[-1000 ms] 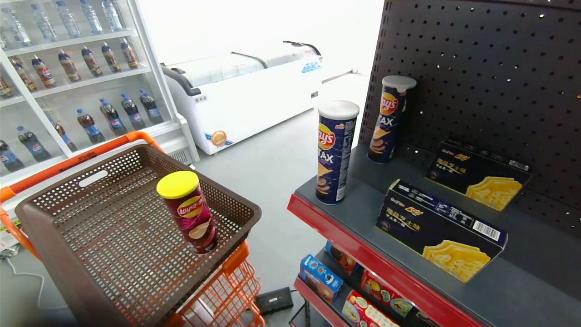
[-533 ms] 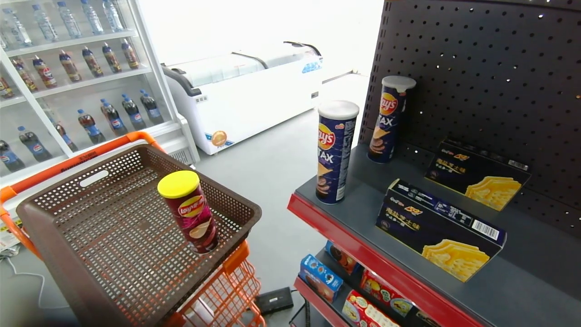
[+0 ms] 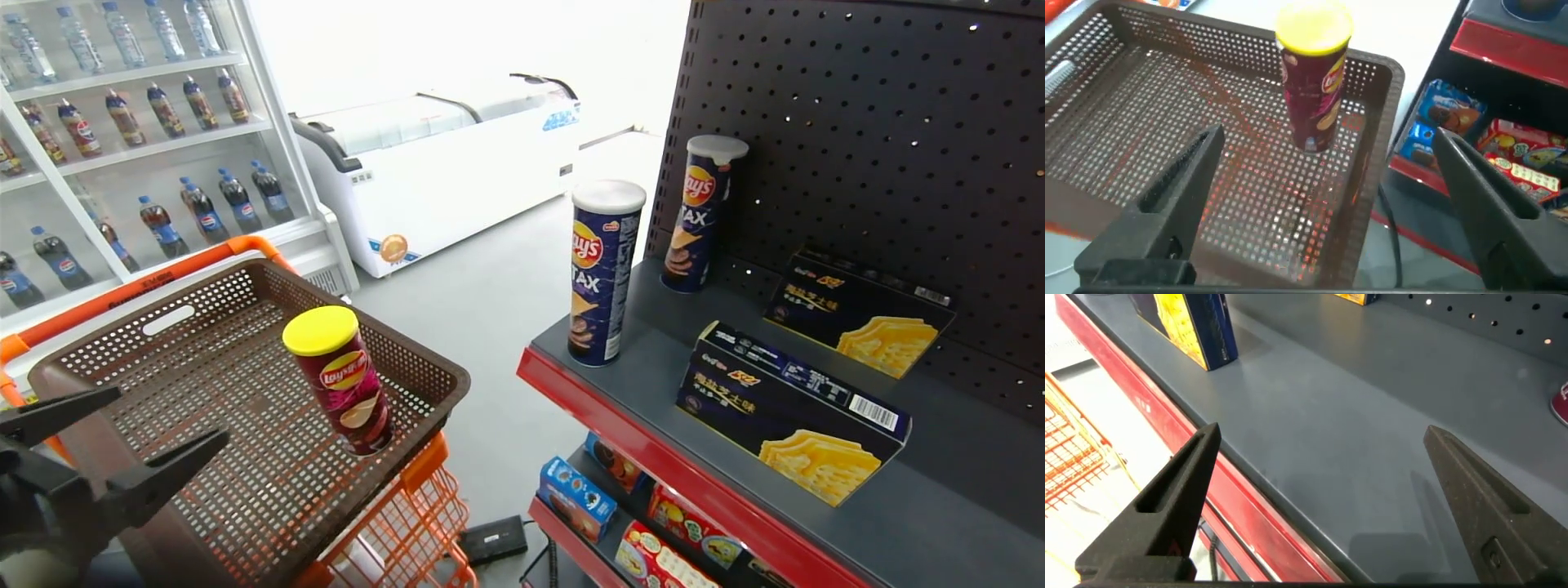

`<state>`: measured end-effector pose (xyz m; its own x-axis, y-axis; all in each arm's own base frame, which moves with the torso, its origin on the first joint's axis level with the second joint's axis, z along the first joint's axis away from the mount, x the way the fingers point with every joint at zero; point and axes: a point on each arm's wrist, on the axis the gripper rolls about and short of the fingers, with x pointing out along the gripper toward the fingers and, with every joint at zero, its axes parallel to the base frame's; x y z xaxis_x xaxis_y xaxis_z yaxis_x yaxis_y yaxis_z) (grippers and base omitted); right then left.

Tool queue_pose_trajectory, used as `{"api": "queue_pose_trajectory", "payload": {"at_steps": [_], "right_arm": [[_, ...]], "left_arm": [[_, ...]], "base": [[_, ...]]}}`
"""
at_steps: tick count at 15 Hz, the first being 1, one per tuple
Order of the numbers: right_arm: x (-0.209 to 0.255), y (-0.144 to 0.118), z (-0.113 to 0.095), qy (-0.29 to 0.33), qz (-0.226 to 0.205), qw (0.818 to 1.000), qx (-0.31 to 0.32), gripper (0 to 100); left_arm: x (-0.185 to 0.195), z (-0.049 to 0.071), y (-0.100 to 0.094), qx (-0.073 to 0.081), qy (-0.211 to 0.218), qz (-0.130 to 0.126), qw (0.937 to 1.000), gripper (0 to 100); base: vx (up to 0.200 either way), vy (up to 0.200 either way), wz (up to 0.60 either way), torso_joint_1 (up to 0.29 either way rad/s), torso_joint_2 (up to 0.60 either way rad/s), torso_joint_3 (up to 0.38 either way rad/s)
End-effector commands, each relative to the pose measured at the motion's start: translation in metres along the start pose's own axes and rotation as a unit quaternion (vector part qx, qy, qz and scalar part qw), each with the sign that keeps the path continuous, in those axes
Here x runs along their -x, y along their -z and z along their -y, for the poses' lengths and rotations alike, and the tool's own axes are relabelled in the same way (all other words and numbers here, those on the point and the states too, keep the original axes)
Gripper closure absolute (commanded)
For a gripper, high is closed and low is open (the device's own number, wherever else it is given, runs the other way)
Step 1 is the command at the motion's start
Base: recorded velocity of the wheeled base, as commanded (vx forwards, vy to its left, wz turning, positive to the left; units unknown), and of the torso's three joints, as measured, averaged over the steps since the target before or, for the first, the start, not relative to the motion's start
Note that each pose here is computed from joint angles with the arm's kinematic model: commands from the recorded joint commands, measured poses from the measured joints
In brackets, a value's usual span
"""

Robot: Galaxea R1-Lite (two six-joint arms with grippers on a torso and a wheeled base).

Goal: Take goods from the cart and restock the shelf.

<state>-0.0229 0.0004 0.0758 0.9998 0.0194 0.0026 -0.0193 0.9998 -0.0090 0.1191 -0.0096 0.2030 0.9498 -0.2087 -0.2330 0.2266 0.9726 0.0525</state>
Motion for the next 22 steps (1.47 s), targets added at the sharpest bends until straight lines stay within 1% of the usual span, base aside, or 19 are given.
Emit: {"api": "queue_pose_trajectory", "payload": {"at_steps": [1, 2, 3, 8, 12, 17, 18, 22], "right_arm": [[0.0, 0.0, 0.0, 0.0, 0.0, 1.0, 0.0, 0], [0.0, 0.0, 0.0, 0.0, 0.0, 1.0, 0.0, 0], [0.0, 0.0, 0.0, 0.0, 0.0, 1.0, 0.0, 0], [0.0, 0.0, 0.0, 0.0, -0.001, 1.0, 0.0, 0], [0.0, 0.0, 0.0, 0.0, 0.0, 1.0, 0.0, 0], [0.0, 0.0, 0.0, 0.0, -0.001, 1.0, 0.0, 0], [0.0, 0.0, 0.0, 0.0, -0.001, 1.0, 0.0, 0], [0.0, 0.0, 0.0, 0.0, 0.0, 1.0, 0.0, 0]], "left_arm": [[-0.05, -0.001, 0.013, 0.003, 0.024, -0.06, 0.9979, 0], [-0.072, -0.003, 0.017, 0.002, 0.023, -0.052, 0.9984, 0], [-0.087, -0.005, 0.02, 0.001, 0.022, -0.049, 0.9986, 0], [-0.133, -0.01, 0.032, -0.004, 0.017, -0.013, 0.9998, 0], [-0.158, -0.01, 0.048, -0.004, 0.019, -0.016, 0.9997, 0], [-0.182, -0.011, 0.066, -0.005, 0.019, -0.009, 0.9998, 0], [-0.182, -0.011, 0.066, -0.005, 0.019, -0.009, 0.9998, 0], [-0.195, -0.013, 0.076, -0.005, 0.019, -0.009, 0.9998, 0]], "base": [[0.0, 0.0, 0.0, 0.0, 0.0, 0.0], [0.0, 0.0, 0.0, 0.0, 0.0, 0.0], [0.0, 0.0, 0.0, 0.0, 0.0, 0.0], [0.0, 0.0, 0.0, 0.0, 0.0, 0.0], [0.0, 0.0, 0.0, 0.0, 0.0, 0.0], [0.0, 0.0, 0.0, 0.0, 0.0, 0.0], [0.0, 0.0, 0.0, 0.0, 0.0, 0.0], [0.0, 0.0, 0.0, 0.0, 0.0, 0.0]]}}
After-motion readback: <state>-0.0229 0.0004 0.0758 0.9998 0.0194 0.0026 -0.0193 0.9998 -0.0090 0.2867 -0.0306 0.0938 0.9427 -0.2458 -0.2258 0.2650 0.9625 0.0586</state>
